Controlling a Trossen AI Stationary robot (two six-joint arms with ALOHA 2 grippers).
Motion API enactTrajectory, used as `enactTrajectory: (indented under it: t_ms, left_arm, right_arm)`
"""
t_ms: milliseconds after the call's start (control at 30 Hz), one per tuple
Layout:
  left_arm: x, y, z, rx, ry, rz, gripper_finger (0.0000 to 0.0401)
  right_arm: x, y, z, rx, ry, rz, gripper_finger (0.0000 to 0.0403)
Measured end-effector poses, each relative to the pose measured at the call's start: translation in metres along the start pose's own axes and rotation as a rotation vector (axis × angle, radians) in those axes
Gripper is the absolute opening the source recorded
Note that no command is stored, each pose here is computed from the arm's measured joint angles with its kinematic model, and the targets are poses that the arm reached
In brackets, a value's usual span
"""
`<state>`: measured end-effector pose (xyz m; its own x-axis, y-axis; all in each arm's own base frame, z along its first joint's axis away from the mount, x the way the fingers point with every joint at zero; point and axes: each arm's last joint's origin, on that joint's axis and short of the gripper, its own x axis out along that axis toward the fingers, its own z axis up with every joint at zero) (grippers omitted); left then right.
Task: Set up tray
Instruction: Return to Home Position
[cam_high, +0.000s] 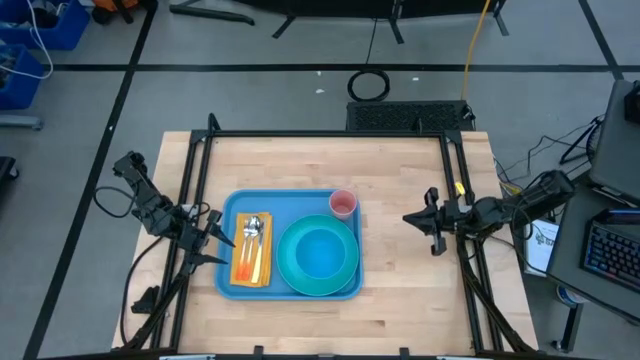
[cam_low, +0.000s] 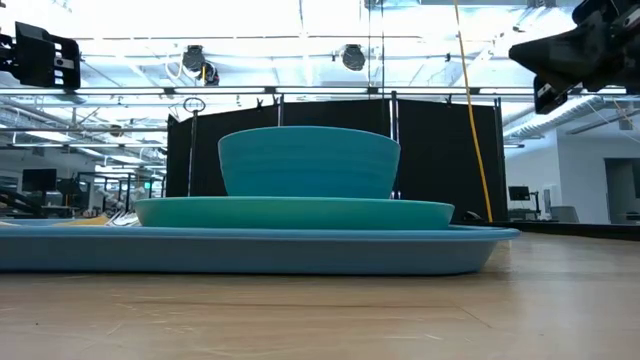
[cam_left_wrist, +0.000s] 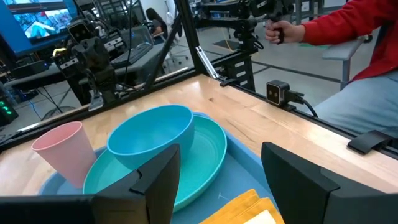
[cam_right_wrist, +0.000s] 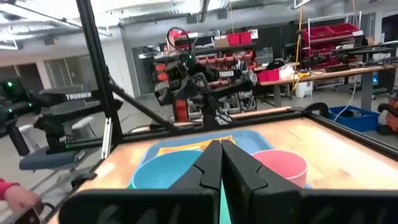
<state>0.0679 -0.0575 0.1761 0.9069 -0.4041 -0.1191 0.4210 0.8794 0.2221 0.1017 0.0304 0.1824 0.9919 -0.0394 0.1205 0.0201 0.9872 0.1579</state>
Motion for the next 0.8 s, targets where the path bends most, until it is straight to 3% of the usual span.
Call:
enactTrajectory:
  t_ms: [333, 800]
  left_arm:
    - [0.0000, 0.0000, 0.0000, 0.003, 0.000, 0.000, 0.0230]
    - [0.0000, 0.0000, 0.0000, 0.002, 0.000, 0.000, 0.0230]
  right_arm:
    - [-0.0016, -0.0010, -0.0021, -0.175, 0.021, -0.001, 0.0000]
    - [-0.0016, -0.0010, -0.0021, -0.177, 0.021, 0.000, 0.0000]
